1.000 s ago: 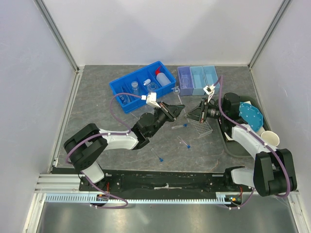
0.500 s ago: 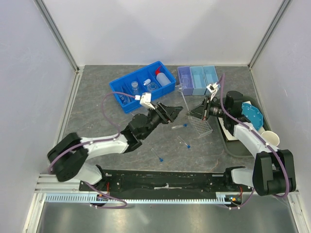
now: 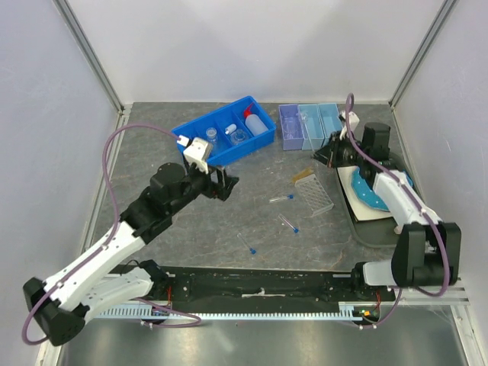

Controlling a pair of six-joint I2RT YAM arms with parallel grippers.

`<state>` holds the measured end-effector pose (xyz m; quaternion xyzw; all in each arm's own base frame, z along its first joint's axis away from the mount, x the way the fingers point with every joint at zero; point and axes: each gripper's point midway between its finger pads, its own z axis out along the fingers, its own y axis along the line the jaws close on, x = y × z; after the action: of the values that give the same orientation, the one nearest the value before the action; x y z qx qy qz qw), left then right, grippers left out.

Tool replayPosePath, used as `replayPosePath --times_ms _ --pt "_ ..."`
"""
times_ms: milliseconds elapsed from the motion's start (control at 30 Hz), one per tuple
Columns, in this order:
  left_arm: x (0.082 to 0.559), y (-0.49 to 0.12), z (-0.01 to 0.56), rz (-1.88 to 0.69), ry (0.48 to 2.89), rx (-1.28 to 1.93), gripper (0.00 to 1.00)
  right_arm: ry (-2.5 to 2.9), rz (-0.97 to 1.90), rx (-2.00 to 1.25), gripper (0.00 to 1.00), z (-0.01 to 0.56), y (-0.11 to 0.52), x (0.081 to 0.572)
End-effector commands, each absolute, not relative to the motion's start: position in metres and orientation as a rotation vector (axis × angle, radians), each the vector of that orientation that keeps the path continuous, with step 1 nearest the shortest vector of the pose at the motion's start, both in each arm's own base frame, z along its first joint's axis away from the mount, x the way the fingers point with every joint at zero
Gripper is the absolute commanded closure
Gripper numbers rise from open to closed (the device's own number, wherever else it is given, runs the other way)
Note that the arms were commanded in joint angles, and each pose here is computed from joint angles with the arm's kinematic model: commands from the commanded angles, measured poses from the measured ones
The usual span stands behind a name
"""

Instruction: Organize the chemistry lab equipment

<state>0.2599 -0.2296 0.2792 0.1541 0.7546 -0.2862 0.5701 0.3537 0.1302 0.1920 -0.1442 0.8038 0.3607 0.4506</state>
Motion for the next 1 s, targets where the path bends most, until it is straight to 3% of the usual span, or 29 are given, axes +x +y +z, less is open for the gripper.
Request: replayPosePath --times_ms 0,433,967 --pt "0.234 -0.181 0.233 -0.371 1.883 0.632 0.14 2.060 0.706 -0.334 0.93 0.194 0.108 0.404" --pt "0.223 -0.149 0.213 -0.258 1.832 0.633 0.12 2.260 0.576 -0.202 0.91 0.160 0.085 0.521" --pt "0.223 -0.151 0.207 -0.257 1.840 0.669 0.12 2.375 0.483 -0.177 0.87 0.099 0.070 0.548"
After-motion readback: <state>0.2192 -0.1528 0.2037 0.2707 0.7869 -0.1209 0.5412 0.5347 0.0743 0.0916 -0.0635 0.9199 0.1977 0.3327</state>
